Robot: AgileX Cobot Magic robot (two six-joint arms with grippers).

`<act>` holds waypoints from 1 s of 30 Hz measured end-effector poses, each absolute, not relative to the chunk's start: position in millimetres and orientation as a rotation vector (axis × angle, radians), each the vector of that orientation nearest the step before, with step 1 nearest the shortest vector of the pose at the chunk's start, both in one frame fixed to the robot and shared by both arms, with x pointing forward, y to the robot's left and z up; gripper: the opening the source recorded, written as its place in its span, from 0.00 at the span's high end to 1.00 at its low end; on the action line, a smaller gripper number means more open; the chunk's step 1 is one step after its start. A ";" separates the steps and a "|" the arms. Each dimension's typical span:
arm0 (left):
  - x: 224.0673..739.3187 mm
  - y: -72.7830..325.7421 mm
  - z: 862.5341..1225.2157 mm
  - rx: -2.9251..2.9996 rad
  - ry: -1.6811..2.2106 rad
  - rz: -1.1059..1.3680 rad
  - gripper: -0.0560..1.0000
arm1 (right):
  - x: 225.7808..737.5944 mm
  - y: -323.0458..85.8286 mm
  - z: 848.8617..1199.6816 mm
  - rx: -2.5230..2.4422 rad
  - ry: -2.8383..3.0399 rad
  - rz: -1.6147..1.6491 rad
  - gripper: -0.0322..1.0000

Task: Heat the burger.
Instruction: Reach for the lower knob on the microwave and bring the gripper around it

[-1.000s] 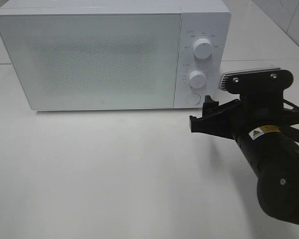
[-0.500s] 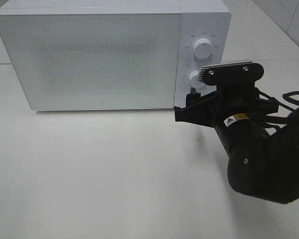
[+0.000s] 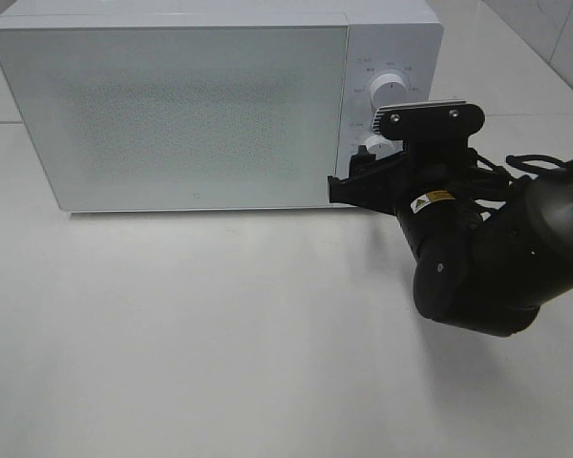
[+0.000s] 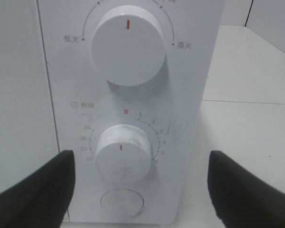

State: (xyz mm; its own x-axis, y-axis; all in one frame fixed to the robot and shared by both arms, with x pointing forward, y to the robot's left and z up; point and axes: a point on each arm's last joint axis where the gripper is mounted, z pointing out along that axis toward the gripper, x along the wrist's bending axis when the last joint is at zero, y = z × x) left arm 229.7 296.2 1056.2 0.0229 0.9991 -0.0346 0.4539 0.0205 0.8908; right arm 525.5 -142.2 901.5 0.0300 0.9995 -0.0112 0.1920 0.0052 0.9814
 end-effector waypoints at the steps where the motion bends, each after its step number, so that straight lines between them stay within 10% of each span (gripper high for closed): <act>1: 229.7 296.2 1056.2 1.537 1.535 0.904 0.01 | 525.5 -142.2 901.5 1.358 1.330 1.082 0.24; 30: 229.7 296.2 1056.2 1.537 1.535 0.904 0.01 | 559.3 -131.3 877.9 1.376 1.314 1.112 0.31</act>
State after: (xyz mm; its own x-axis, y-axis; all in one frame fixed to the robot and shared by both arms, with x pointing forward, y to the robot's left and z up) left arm 229.7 296.2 1056.2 0.0229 0.9991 -0.0346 0.4539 0.0205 0.8908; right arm 559.3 -131.3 877.9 0.0292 0.9994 0.0206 0.1853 -0.0257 0.9824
